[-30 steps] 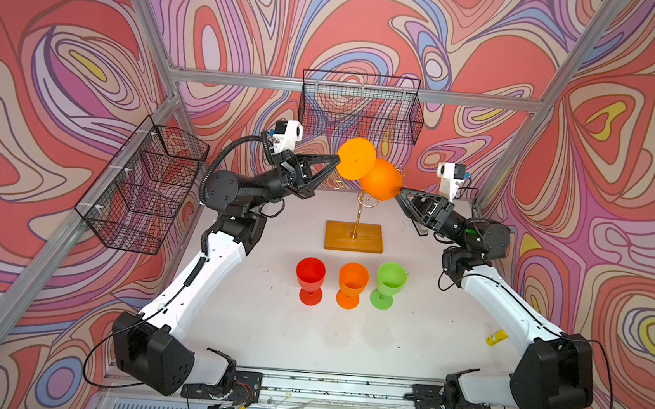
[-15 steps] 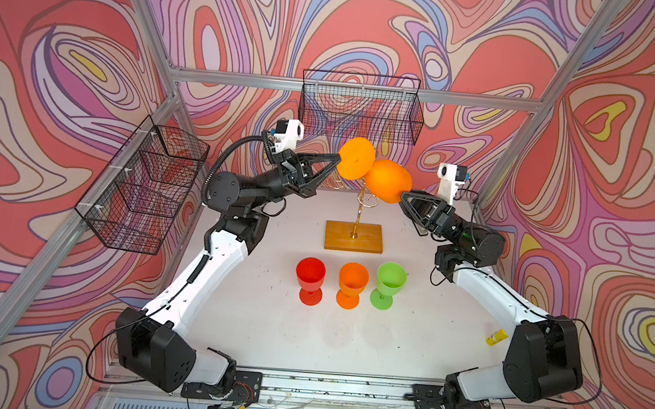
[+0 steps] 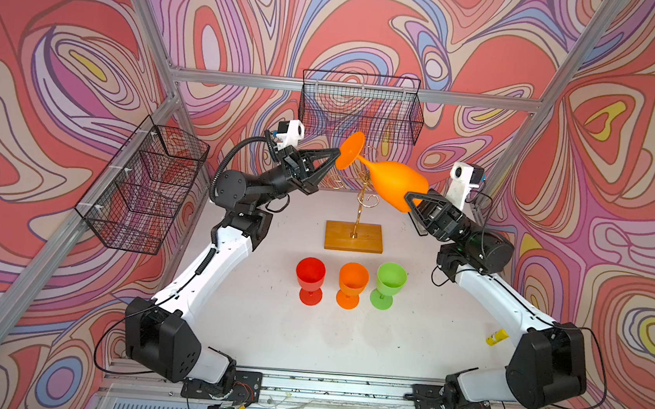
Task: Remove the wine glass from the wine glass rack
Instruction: 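Close the right gripper on the orange glass bowl and open the left gripper, then carry the orange glass down with the right gripper while the left gripper withdraws, then set the orange glass upright beside the green glass with the right gripper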
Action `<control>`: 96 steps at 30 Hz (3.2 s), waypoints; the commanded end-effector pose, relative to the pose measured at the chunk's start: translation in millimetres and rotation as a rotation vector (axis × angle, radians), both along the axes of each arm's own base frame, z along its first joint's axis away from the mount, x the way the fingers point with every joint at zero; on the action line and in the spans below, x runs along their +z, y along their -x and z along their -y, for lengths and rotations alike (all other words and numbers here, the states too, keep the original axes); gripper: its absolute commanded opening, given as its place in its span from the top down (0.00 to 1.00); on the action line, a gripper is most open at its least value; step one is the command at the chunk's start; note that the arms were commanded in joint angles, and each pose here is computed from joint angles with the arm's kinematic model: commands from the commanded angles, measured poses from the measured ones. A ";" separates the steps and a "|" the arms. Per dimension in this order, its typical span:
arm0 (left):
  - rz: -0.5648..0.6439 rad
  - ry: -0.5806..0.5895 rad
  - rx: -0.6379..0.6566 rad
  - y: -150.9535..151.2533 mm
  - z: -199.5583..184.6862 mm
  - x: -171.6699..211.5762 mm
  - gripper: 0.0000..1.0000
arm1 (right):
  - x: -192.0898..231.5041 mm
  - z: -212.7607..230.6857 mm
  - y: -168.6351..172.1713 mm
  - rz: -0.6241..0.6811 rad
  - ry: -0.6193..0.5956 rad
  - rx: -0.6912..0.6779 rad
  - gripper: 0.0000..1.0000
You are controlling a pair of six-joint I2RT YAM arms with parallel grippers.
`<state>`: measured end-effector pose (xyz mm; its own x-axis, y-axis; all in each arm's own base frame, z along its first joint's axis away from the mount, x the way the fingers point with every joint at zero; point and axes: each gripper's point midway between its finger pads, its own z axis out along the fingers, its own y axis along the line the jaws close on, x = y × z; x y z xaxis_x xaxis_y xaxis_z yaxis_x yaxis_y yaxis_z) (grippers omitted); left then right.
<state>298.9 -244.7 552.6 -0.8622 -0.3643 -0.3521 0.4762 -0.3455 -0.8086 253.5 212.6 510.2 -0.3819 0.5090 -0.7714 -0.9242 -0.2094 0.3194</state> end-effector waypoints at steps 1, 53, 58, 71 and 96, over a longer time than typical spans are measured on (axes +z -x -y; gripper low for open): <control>0.152 0.029 -0.041 34.8 -3.2 17.8 0.83 | -3.1 -1.4 -10.2 -0.028 0.006 -0.022 1.00; 0.313 -0.526 0.307 68.4 -26.8 -66.0 0.11 | -238.3 145.3 -100.2 -0.818 1.500 -1.130 1.00; 0.319 -0.526 0.305 71.8 -27.5 -66.9 0.11 | -274.3 122.2 -108.0 -0.859 1.527 -0.968 1.00; 0.320 -0.519 0.296 73.4 -27.0 -65.5 0.11 | -342.3 104.8 -116.1 -0.968 1.642 -0.775 1.00; 0.306 -0.522 0.282 65.6 -23.2 -70.4 0.13 | -361.3 88.1 -123.2 -0.993 1.635 -0.696 0.64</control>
<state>235.1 -221.5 477.5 -0.6039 -0.2802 -0.7462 0.7093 0.2381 -0.6635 372.9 118.2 146.8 -0.9649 -0.0896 -0.2468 -0.1235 0.9844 0.1256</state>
